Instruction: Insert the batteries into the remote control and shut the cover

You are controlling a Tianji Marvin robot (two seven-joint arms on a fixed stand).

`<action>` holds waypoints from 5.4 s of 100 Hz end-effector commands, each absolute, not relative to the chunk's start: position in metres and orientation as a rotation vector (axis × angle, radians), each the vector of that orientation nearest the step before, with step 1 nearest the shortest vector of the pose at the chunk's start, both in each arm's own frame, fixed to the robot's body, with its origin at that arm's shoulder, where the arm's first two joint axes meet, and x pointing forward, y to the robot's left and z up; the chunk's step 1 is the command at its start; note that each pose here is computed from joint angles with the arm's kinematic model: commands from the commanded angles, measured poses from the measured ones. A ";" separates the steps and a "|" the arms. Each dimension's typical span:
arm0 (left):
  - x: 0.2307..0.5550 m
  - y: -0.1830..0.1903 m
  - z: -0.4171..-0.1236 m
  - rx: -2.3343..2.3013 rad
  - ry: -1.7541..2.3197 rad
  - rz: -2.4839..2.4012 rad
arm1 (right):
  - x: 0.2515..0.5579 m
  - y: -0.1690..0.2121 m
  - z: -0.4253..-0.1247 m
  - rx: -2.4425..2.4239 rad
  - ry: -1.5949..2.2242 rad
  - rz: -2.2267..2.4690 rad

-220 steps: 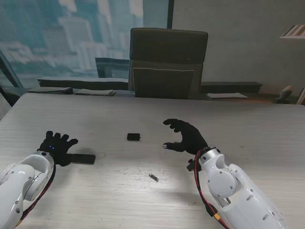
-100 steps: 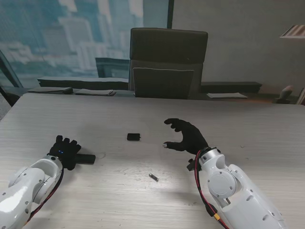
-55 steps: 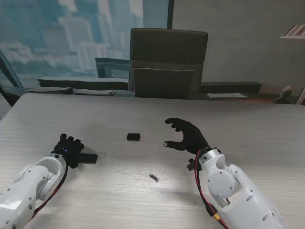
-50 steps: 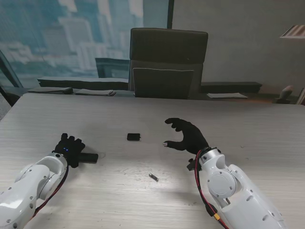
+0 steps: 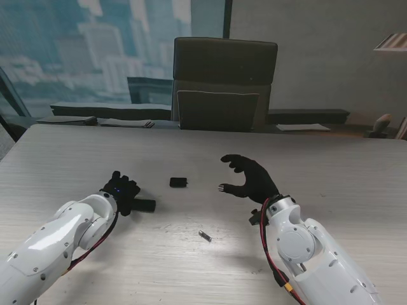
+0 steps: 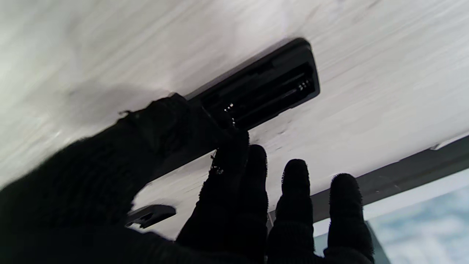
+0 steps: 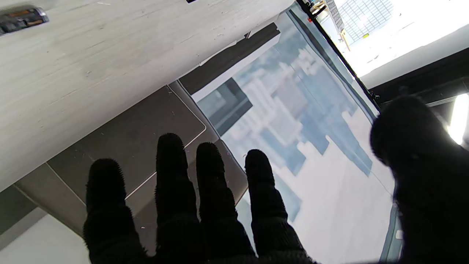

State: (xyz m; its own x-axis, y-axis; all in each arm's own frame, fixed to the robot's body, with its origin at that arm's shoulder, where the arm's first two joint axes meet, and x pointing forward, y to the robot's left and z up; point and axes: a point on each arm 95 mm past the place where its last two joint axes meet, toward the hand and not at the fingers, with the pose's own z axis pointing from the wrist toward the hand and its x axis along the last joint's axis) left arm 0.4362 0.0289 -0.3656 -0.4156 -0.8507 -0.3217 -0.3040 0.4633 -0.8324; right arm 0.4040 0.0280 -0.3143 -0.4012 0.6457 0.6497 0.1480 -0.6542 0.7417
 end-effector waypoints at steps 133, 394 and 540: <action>0.439 -0.122 -0.374 -0.927 2.119 -1.092 | 0.400 0.024 -0.311 1.499 0.982 2.160; 0.426 -0.099 -0.387 -0.720 2.190 -1.076 | 0.401 0.022 -0.313 1.515 0.934 2.160; 0.422 -0.043 -0.365 -0.851 1.882 -1.139 | 0.402 0.023 -0.315 1.530 0.936 2.135</action>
